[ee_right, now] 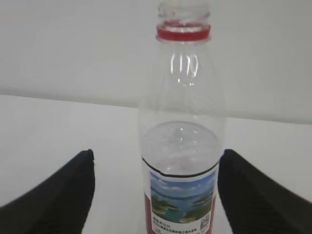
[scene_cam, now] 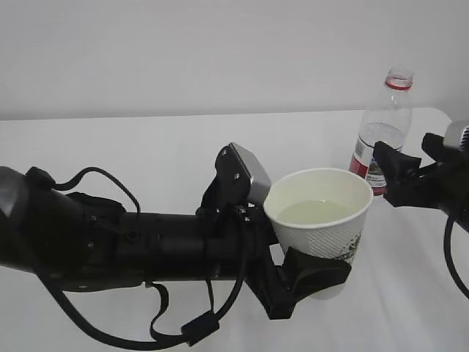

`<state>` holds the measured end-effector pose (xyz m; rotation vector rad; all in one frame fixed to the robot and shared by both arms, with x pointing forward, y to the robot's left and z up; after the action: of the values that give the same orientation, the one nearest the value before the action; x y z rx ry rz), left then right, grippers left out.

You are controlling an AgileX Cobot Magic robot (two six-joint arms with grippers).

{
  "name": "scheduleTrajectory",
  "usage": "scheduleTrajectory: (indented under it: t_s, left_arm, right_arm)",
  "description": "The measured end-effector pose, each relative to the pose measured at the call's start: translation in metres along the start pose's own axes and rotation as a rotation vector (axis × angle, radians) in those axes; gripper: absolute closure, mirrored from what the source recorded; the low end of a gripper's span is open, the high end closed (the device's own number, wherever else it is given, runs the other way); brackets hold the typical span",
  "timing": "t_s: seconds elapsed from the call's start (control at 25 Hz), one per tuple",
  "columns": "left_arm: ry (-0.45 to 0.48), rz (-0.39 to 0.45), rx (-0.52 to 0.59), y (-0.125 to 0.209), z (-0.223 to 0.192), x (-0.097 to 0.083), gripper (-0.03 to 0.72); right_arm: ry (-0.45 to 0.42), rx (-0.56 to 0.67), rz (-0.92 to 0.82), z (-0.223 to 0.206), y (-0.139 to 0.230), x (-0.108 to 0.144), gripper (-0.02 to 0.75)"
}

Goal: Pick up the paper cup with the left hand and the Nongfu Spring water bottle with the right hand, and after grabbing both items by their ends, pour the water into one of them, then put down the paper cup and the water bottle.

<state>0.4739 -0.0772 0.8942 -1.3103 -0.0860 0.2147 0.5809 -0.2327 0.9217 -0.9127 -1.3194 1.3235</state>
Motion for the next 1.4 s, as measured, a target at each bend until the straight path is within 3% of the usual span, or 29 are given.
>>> scheduleTrajectory:
  t_s: [0.52,0.68,1.0,1.4]
  left_arm:
    - [-0.013,0.015,-0.017,-0.003,0.000,0.002,0.173]
    - [-0.024,0.020,-0.039,-0.006,0.004,0.010,0.175]
    - [-0.112,0.056,-0.069,-0.009,0.017,0.042,0.175]
    - [-0.120,-0.023,-0.065,-0.009,0.018,0.044,0.175]
  right_arm:
    - [-0.032,-0.143,0.016,0.061,-0.043,0.012,0.174]
    - [-0.035,-0.123,0.018,0.076,-0.035,0.013,0.183]
    - [-0.080,-0.056,0.040,0.088,-0.014,0.021,0.185]
    - [-0.087,-0.055,0.044,0.088,-0.013,0.022,0.186]
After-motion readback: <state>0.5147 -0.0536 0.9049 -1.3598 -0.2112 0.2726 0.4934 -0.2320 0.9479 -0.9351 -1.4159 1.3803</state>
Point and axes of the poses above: a point on each arm's last joint axis where the gripper is mounted, z pointing back along that axis away from the gripper, x along the wrist's bending axis when the last joint is at zero, y = z × x, the point moved 9 cm from there along -z, pointing out along that axis toward the gripper, and after that the axes turned 10 degrees about -z, right-handed, at the moved point
